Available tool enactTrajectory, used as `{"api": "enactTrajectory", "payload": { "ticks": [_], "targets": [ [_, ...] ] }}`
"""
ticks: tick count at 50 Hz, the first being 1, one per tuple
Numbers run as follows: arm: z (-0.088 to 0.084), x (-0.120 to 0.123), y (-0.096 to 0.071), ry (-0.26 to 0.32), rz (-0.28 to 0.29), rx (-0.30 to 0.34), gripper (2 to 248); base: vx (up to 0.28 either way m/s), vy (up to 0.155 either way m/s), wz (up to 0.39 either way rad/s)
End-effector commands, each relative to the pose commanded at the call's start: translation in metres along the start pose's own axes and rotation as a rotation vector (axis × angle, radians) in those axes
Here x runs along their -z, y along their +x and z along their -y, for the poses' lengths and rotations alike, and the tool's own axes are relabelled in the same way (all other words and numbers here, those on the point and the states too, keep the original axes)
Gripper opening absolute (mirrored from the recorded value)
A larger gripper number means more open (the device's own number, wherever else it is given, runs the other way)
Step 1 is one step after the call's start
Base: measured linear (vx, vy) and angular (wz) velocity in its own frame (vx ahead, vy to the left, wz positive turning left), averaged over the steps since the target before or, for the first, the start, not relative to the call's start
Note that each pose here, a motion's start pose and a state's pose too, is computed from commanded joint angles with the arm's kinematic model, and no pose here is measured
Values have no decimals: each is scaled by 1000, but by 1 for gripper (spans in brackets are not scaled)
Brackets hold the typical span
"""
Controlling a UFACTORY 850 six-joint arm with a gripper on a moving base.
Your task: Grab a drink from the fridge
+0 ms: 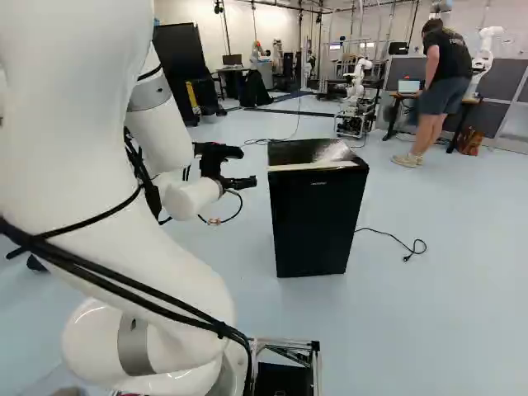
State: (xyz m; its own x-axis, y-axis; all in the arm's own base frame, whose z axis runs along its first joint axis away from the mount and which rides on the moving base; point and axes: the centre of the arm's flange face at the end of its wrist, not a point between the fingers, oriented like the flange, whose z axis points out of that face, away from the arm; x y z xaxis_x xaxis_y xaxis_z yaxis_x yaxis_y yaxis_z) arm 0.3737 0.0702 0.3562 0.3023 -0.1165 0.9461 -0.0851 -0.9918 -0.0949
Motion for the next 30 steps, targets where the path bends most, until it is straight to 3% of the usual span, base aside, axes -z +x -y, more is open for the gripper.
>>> {"api": "enactTrajectory", "payload": {
  "ticks": [14,30],
  "targets": [
    [11,-5,-11,-35,-13,-18,247,0,0,0],
    [11,-11,-22,-120,-39,-48,247,0,0,0]
  ]
}}
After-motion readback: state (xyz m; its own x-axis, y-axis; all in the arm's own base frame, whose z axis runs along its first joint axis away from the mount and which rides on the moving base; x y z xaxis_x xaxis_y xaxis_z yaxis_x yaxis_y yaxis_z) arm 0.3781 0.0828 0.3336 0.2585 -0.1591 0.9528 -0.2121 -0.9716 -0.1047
